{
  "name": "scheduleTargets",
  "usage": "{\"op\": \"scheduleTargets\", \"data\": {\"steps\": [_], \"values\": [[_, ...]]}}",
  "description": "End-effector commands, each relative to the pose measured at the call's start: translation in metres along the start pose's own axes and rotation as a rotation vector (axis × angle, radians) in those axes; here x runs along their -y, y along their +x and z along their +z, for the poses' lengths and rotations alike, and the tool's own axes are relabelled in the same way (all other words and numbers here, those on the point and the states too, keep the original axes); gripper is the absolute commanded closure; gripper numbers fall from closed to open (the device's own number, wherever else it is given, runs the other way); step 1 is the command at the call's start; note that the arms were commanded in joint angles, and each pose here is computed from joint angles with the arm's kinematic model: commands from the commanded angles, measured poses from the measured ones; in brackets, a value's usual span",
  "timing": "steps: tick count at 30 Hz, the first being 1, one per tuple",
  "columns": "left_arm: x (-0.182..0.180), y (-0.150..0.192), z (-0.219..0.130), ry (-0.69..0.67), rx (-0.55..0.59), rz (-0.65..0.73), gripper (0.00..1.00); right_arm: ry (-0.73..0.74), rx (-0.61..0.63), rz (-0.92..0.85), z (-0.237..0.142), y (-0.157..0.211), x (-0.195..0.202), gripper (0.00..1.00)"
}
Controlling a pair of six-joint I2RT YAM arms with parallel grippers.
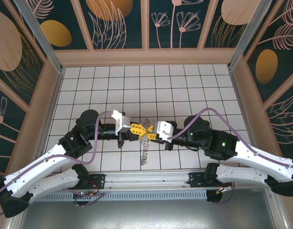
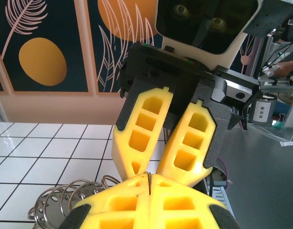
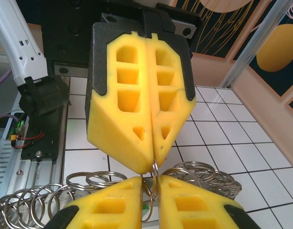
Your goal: Put the keys on the keyring
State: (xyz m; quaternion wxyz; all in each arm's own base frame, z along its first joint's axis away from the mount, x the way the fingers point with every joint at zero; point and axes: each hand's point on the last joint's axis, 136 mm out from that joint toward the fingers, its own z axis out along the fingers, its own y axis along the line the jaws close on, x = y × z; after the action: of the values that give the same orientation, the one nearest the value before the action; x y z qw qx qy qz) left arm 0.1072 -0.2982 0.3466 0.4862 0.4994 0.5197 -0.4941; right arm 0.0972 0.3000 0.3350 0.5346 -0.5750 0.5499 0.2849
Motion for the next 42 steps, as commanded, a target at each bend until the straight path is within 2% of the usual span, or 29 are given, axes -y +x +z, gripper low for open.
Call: {"op": "scheduleTargets", "data": {"steps": [1,5,8,11,14,19,24,25,27,28,36,37,38,39,40,41,42], "values": [[0.018,-0.036,-0.008,0.069,0.143,0.068,1.00,0.010,0.057,0.013,-0.003,-0.009,0.001,0.91],[0.023,-0.042,-0.011,0.094,0.199,0.077,1.00,0.026,0.093,0.007,-0.010,-0.015,0.004,1.00],[0.025,-0.044,-0.013,0.106,0.228,0.074,1.00,0.043,0.125,-0.004,-0.017,-0.020,0.006,1.00],[0.021,-0.039,-0.010,0.090,0.207,0.059,1.00,0.047,0.137,-0.014,-0.022,-0.024,0.007,1.00],[0.007,-0.019,-0.002,0.034,0.084,0.033,1.00,0.061,0.115,-0.023,-0.022,-0.025,0.011,1.00],[-0.011,0.013,0.003,-0.043,-0.113,0.029,0.83,0.053,0.024,-0.037,-0.010,-0.018,0.014,1.00],[-0.021,0.031,0.006,-0.074,-0.214,0.032,0.82,0.041,-0.004,-0.043,-0.002,-0.017,0.014,1.00],[-0.024,0.034,0.006,-0.084,-0.232,0.035,0.84,0.038,-0.008,-0.043,-0.001,-0.016,0.014,1.00],[-0.026,0.038,0.006,-0.093,-0.258,0.038,0.97,0.037,-0.017,-0.043,0.000,-0.016,0.014,1.00],[-0.027,0.039,0.006,-0.095,-0.264,0.041,1.00,0.036,-0.021,-0.044,0.001,-0.016,0.014,1.00],[-0.027,0.046,0.004,-0.104,-0.281,0.040,1.00,0.020,0.013,-0.046,-0.003,-0.025,0.012,1.00],[-0.027,0.047,0.003,-0.105,-0.280,0.037,0.98,0.020,0.015,-0.045,-0.003,-0.025,0.012,1.00],[-0.027,0.048,0.003,-0.104,-0.279,0.035,0.91,0.023,0.015,-0.046,-0.003,-0.025,0.013,1.00],[-0.026,0.049,0.004,-0.098,-0.277,0.032,0.91,0.023,0.014,-0.046,-0.003,-0.025,0.012,1.00],[-0.025,0.050,0.004,-0.093,-0.275,0.028,0.91,0.021,0.014,-0.046,-0.003,-0.025,0.012,1.00],[-0.024,0.050,0.005,-0.087,-0.273,0.025,0.99,0.019,0.018,-0.046,-0.003,-0.025,0.012,1.00],[-0.023,0.051,0.005,-0.080,-0.273,0.023,1.00,0.018,0.019,-0.045,-0.003,-0.025,0.011,1.00]]}}
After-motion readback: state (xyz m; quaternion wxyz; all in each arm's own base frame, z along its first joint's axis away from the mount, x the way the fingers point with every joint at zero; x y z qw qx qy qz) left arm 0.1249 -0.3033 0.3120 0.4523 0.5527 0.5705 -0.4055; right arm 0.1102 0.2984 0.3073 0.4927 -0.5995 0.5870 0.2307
